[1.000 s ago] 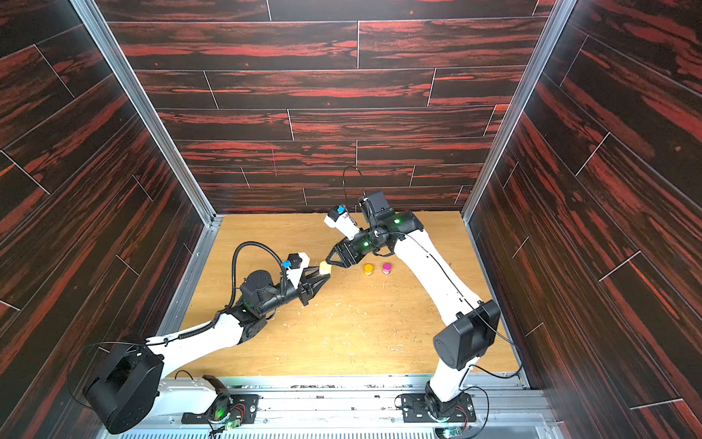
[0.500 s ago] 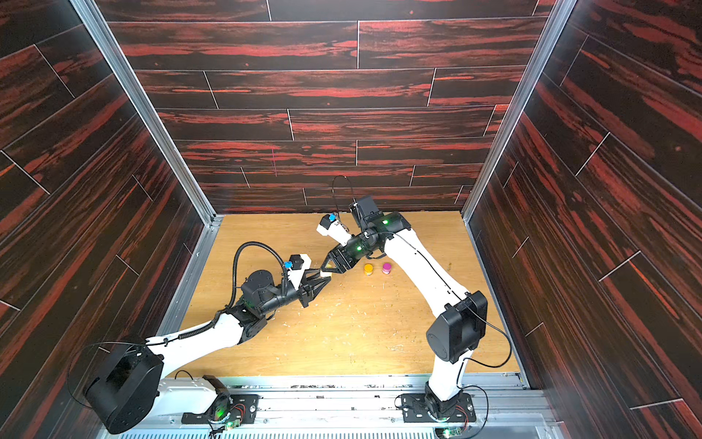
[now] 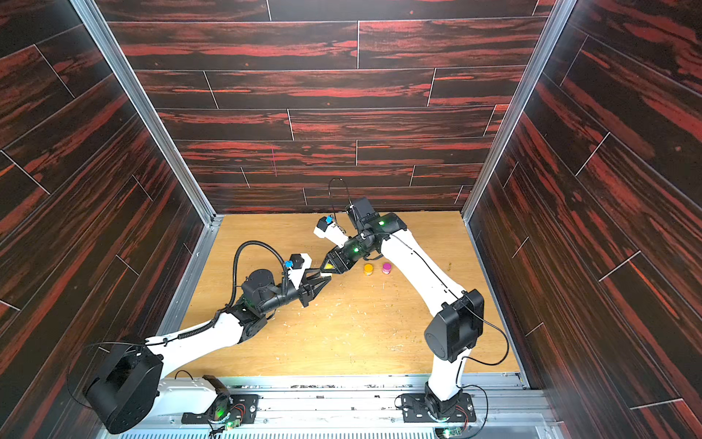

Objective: Close the paint jar lid
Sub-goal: Screw the lid onto the paint jar.

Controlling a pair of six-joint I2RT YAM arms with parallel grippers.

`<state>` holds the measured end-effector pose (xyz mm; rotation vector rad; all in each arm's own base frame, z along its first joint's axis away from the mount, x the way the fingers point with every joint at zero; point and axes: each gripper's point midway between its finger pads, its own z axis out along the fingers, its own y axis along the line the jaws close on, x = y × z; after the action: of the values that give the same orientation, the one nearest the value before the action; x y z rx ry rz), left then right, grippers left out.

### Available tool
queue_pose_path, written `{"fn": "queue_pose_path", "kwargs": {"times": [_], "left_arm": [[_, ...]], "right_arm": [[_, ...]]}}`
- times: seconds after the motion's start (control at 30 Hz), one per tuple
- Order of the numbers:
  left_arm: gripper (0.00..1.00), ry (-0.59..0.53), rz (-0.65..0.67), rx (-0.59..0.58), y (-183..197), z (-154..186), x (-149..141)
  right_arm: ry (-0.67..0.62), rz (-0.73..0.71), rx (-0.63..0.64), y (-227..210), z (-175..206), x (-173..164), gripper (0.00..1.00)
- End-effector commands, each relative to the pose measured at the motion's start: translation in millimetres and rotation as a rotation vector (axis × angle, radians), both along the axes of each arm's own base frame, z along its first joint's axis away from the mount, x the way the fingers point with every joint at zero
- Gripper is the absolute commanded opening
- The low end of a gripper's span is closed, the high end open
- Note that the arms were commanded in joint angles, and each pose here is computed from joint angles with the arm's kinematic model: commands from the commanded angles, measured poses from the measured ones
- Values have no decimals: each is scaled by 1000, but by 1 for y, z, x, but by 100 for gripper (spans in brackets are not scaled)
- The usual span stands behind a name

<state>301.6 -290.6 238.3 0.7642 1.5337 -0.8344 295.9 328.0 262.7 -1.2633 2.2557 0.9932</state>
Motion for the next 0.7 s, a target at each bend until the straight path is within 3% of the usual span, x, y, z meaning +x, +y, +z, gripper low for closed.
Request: {"fn": "queue_pose_path", "kwargs": {"times": [0.0,0.2,0.37,0.4,0.53,0.67], "left_arm": [[20,-52,-12,-22,-2,21,0],[20,-79,35,-3,-1,23,12],[20,-193,224,37,-10,22,53],[20,-222,264,47,-15,21,61],[20,-282,380,-8,-12,25,79],[21,-216,312,-11,3,22,58]], "right_arm": [[32,4,-11,3,-8,-3,37],[85,-30,-13,13,-18,-4,31],[230,-366,0,44,-31,34,32],[278,-436,12,51,-36,42,28],[283,-511,57,53,-23,50,36],[154,-524,89,1,14,50,53]]}}
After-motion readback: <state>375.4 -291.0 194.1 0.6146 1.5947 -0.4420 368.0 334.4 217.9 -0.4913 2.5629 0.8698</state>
